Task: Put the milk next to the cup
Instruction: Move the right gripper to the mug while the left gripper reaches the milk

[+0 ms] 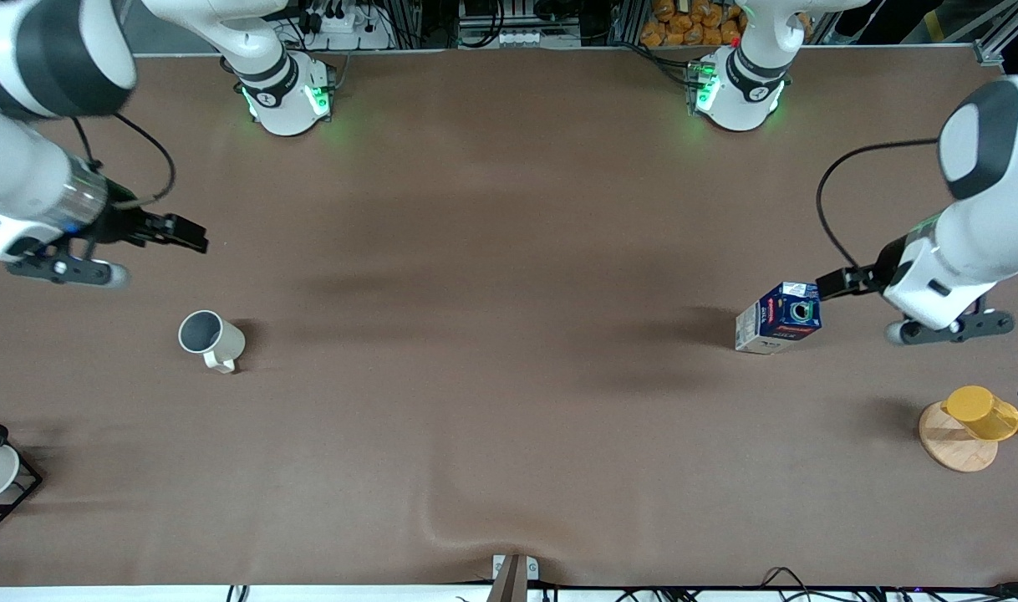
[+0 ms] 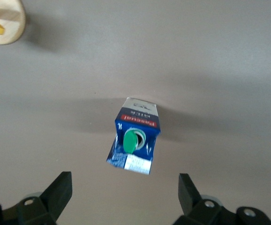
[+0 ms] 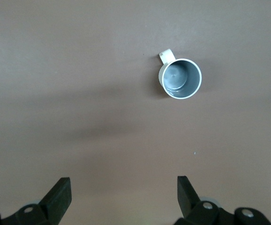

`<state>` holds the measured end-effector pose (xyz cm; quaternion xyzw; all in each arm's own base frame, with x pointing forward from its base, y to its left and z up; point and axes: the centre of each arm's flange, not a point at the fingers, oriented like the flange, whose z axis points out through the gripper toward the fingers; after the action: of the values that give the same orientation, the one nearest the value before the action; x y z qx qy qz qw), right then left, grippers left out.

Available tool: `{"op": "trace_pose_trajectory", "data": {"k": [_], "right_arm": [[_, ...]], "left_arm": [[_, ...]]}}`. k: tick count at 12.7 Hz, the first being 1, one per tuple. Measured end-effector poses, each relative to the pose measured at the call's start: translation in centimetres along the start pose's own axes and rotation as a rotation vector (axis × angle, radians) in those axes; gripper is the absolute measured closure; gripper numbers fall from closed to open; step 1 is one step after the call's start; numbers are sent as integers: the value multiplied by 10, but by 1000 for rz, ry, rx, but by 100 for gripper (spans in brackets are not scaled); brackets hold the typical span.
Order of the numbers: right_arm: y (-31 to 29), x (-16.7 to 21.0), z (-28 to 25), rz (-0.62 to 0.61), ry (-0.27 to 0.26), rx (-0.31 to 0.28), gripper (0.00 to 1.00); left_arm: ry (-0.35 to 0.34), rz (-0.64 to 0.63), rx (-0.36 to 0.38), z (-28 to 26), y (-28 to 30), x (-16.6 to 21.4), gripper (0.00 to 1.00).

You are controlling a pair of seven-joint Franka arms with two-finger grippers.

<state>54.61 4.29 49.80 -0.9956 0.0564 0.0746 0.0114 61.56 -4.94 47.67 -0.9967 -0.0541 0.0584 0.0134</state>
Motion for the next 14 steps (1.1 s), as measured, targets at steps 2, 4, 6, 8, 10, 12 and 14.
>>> {"op": "trace_pose_trajectory", "data": {"k": [2, 4, 6, 8, 10, 12, 14], "right_arm": [[5, -4, 46, -16, 27, 2, 0], [11, -20, 85, -31, 34, -5, 0], [17, -30, 110, -62, 52, -56, 0], [22, -32, 138, -91, 82, -96, 0], [29, -20, 167, -89, 129, -94, 0], [36, 0, 204, -93, 160, -90, 0], [48, 17, 227, -124, 157, -93, 0]], "left_arm": [[-7, 3, -1, 27, 3, 6, 0], [-12, 16, -2, 45, 10, 5, 0], [-15, 21, -2, 65, 13, 3, 0], [-20, 21, -2, 85, 12, 0, 0], [-29, 27, 7, 96, 12, -3, 0], [-28, 40, 36, 100, 12, -3, 0], [-32, 36, 44, 103, 12, -3, 0]]}}
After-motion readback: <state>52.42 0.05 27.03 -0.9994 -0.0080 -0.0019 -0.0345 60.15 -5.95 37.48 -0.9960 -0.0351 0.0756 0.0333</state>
